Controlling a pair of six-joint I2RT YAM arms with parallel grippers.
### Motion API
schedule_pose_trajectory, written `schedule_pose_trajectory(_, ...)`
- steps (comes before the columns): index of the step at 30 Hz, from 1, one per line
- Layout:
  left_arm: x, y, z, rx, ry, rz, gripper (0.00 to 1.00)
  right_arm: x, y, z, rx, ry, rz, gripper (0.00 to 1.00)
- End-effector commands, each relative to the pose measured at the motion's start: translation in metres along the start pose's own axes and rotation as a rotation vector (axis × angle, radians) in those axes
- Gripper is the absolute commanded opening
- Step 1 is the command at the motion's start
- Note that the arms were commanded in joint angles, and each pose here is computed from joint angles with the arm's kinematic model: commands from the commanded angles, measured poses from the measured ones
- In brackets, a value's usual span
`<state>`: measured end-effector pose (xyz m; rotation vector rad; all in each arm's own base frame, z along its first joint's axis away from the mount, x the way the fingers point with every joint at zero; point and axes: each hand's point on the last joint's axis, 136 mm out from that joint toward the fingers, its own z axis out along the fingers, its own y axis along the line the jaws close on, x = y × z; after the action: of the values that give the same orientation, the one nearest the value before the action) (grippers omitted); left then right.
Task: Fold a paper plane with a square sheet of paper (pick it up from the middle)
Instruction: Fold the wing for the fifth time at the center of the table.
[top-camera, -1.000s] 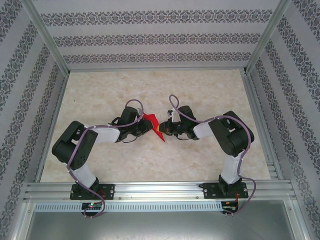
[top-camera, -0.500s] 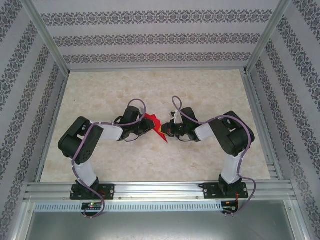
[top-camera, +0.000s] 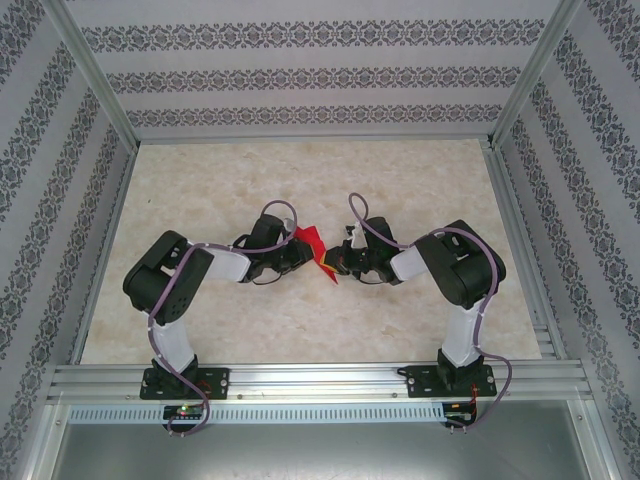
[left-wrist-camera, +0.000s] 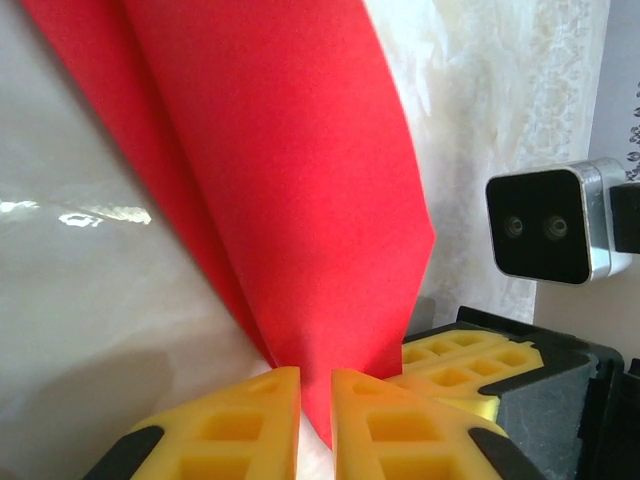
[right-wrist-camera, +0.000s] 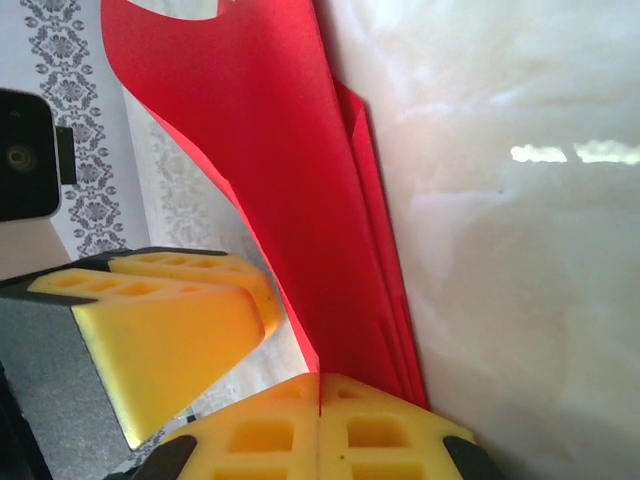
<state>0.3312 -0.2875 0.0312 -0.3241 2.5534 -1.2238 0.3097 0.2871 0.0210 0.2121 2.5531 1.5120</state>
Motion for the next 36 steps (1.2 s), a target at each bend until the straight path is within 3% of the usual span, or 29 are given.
schedule_pose_trajectory(1,-0.001,-0.015,0.006,0.05,0.0,0.055,0.17,0.0,-0.022,0.0,0.051,-0.017,0.054,0.01)
schedule_pose_trajectory(15,-0.008,-0.027,0.008,0.1,-0.024,0.078,0.17,0.001,-0.029,-0.001,0.085,0.002,0.039,0.06)
schedule_pose_trajectory(36,-0.014,0.015,0.02,-0.102,-0.041,-0.006,0.09,-0.005,-0.008,-0.008,0.079,0.032,-0.057,0.18)
